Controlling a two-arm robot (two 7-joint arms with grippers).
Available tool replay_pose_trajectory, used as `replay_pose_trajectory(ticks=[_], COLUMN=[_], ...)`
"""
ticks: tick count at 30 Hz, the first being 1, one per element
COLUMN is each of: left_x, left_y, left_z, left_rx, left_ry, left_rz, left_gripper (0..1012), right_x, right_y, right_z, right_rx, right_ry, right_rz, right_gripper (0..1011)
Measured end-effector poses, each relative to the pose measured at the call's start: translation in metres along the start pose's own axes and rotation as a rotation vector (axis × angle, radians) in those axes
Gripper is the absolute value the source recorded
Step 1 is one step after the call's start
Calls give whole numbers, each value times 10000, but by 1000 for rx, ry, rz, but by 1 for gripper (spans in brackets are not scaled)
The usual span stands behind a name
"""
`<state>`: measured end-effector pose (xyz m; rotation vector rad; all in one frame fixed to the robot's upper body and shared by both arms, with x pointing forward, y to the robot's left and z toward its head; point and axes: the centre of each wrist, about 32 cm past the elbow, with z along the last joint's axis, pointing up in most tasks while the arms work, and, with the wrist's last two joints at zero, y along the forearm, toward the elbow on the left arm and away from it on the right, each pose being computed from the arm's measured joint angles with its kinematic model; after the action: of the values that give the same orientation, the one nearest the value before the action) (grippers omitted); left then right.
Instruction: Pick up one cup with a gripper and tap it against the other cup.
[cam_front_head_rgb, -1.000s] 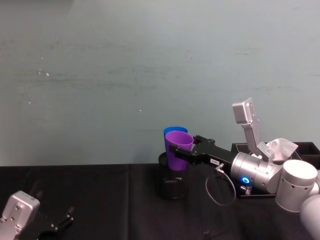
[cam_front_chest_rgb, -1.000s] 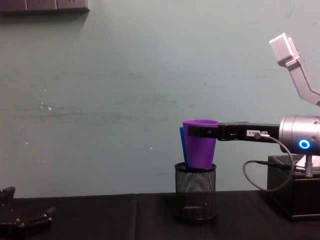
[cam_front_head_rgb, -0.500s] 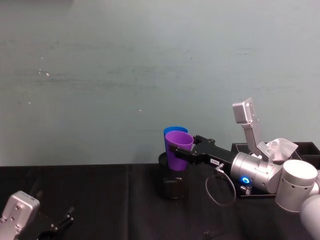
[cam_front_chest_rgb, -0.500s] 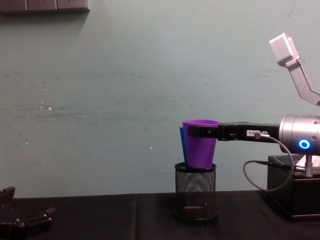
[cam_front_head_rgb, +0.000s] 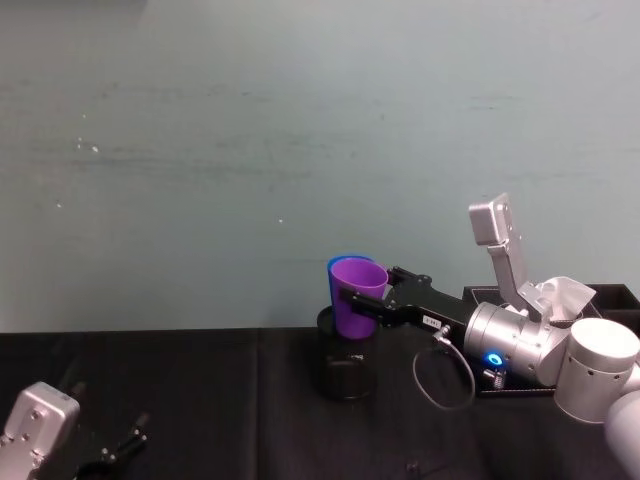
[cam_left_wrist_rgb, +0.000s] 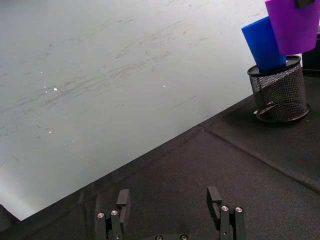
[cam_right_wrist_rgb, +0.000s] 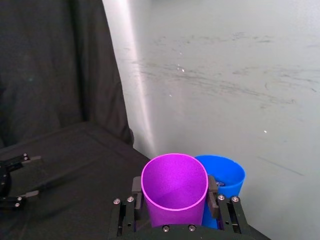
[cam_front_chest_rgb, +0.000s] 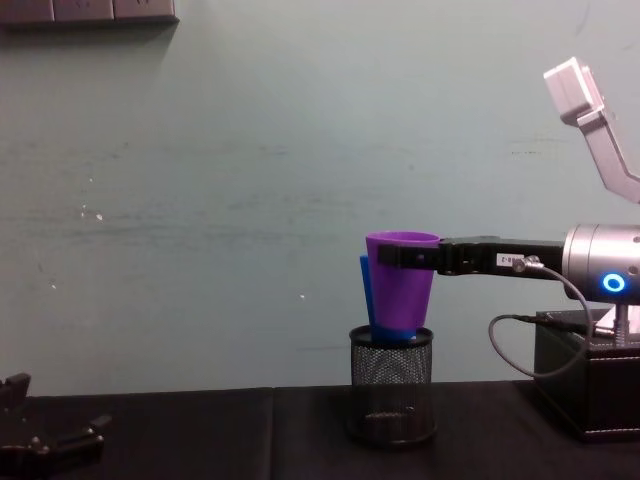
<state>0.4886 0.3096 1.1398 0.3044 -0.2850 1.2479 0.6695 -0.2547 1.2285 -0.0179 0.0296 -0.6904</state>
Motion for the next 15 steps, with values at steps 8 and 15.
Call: replay_pose_trajectory(ticks=[8, 15], left_x=[0, 0], left_y=[0, 0], left_z=[0, 0], left_rx=[0, 0], left_ry=[0, 0], left_rz=[0, 0], left_gripper=[1000, 1000], right_x=[-84, -248], right_y=[-57, -174], right_z=[48, 56], right_rx=[0, -11], right_ry=[-2, 2], right_rz=[32, 72], right_gripper=[738, 738])
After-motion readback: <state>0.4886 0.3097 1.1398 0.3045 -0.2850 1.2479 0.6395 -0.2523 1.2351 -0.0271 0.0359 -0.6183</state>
